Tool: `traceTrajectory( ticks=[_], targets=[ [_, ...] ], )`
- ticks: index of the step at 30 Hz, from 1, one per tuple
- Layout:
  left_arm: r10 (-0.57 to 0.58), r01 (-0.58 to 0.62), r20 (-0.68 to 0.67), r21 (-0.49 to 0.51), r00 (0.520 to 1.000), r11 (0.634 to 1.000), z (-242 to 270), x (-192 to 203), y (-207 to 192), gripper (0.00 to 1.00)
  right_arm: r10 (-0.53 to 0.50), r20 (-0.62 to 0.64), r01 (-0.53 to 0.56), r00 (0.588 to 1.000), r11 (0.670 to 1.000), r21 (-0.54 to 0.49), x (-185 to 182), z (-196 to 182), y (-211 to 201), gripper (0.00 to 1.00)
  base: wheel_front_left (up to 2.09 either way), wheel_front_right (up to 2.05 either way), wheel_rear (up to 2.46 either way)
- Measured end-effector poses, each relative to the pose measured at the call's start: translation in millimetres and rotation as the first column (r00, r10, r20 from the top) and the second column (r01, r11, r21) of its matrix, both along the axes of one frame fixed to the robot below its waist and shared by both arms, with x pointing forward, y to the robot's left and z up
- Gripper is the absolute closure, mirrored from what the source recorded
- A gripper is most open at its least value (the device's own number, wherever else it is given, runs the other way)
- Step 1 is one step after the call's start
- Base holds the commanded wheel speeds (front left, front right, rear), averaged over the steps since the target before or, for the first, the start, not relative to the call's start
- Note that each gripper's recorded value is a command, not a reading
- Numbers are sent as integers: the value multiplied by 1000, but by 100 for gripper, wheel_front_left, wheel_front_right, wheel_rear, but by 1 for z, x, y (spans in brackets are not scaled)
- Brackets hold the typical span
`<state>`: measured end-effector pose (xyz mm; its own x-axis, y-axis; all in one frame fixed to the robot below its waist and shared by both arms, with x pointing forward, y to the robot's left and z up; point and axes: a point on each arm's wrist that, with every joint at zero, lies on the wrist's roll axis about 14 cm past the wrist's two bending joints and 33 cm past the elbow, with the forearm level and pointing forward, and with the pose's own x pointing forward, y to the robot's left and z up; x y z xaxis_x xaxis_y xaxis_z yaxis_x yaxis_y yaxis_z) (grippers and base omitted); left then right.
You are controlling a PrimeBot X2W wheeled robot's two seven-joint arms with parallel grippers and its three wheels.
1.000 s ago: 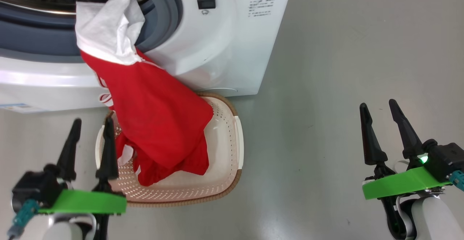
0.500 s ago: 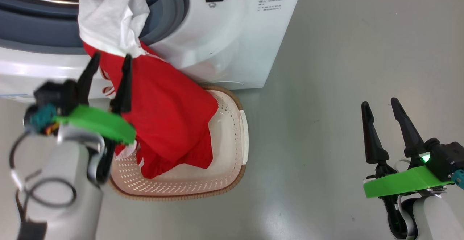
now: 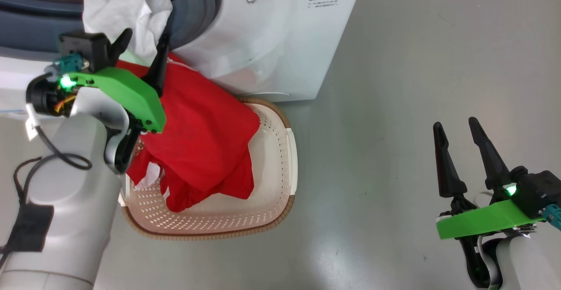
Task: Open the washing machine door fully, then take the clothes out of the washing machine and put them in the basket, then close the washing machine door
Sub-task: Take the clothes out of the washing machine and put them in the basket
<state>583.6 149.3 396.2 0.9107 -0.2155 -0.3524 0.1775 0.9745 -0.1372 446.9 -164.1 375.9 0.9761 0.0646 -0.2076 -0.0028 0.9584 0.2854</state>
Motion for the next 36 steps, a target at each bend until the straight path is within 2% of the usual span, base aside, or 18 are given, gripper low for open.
traceTrajectory(
  ticks=[11, 12, 13, 14, 17, 21, 23, 36],
  targets=[
    [-15, 16, -51, 30, 999, 999, -12, 7, -1, 0, 4, 1, -4, 1000, 1000, 0, 1, 0, 1, 0, 0, 0, 0],
    [-14, 15, -50, 31, 999, 999, -12, 7, -1, 11, 3, 3, -3, 1000, 1000, 0, 1, 1, 1, 0, 0, 0, 0],
    [-12, 13, -52, 30, 999, 999, -13, 7, -1, 34, 2, 4, -2, 1000, 1000, -1, 1, 1, 0, 0, 0, 0, 0],
    [-12, 14, -54, 32, 998, 999, -14, 6, -1, 51, 1, 5, -1, 1000, 1000, -1, 0, 2, 0, 0, 0, 0, 0],
    [-12, 14, -63, 38, 998, 999, -16, 4, 0, 69, -1, 8, 1, 1000, 1000, -1, 0, 3, -1, 0, 0, 0, 0],
    [-9, 12, -64, 49, 998, 999, -18, 2, 2, 83, -2, 13, 2, 1000, 1000, -1, 0, 5, -1, 0, 0, 0, 0],
    [-8, 11, -60, 51, 998, 999, -18, 0, 3, 100, -1, 15, 1, 1000, 1000, 0, 1, 6, -1, 0, 0, 0, 0],
    [64, -64, 57, -13, 996, 998, 8, 1, 20, 100, 5, 30, -5, 1000, 1000, 4, 1, 12, 2, 0, 0, 0, 0]
  ],
)
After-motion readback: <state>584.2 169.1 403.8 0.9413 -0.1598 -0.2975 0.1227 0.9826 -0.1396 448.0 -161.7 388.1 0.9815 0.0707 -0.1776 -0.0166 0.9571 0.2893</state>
